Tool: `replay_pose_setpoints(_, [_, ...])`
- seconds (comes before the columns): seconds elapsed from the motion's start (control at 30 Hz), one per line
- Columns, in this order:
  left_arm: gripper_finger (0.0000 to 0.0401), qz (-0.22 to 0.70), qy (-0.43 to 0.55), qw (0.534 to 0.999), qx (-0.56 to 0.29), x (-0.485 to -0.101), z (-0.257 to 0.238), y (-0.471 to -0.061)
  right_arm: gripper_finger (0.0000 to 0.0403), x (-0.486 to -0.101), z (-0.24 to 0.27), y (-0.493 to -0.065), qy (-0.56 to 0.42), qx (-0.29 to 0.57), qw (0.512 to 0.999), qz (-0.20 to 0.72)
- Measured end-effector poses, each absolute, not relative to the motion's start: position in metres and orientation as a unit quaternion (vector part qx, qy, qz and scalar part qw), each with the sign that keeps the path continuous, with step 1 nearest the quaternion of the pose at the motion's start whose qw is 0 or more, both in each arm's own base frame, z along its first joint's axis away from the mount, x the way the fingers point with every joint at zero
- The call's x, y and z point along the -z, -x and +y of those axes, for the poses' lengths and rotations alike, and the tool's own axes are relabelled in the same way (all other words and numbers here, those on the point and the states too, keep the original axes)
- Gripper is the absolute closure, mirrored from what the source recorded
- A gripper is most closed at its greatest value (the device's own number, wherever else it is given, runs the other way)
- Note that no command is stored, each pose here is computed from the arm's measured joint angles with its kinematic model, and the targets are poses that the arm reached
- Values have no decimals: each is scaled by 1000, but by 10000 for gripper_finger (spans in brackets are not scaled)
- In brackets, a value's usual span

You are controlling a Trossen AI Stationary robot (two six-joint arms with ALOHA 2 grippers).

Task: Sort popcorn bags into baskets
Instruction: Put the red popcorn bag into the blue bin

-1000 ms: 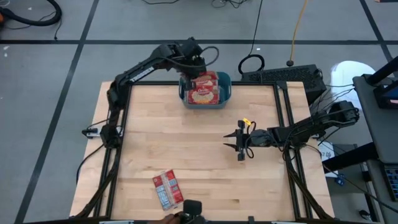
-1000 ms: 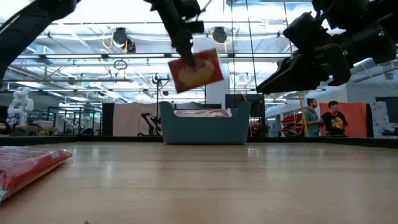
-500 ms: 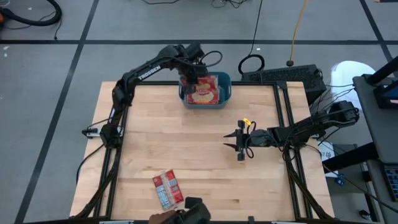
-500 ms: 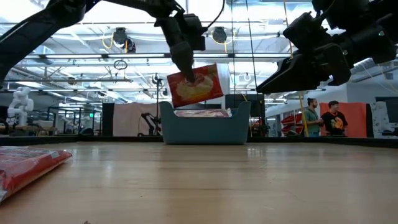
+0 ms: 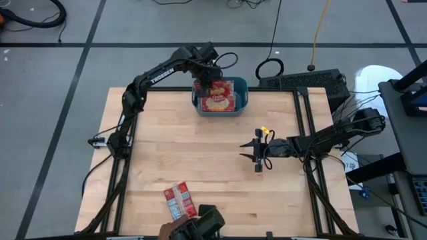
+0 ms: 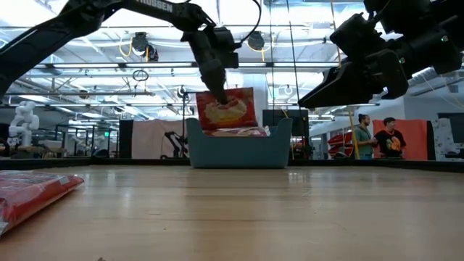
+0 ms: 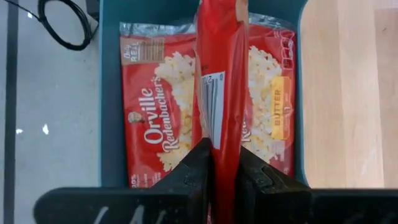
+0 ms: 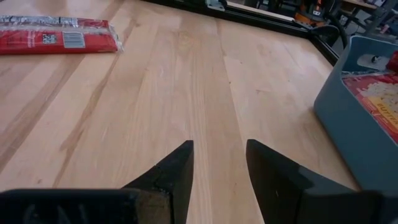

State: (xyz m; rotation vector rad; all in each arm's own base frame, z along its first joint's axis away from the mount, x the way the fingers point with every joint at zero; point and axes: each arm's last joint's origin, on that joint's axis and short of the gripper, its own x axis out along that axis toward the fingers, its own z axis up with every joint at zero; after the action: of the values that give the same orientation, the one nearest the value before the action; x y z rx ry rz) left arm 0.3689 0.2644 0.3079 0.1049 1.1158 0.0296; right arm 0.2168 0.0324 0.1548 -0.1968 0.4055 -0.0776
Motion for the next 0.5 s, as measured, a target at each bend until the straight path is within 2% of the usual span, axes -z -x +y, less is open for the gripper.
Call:
replay_pose_setpoints(0.13, [350, 524, -58, 850, -15, -307, 265, -371, 263, -155, 32, -217, 101, 38, 974, 201])
replay_pose_setpoints(0.5, [271, 519, -81, 848, -69, -305, 271, -379, 263, -155, 32, -217, 104, 37, 973, 201])
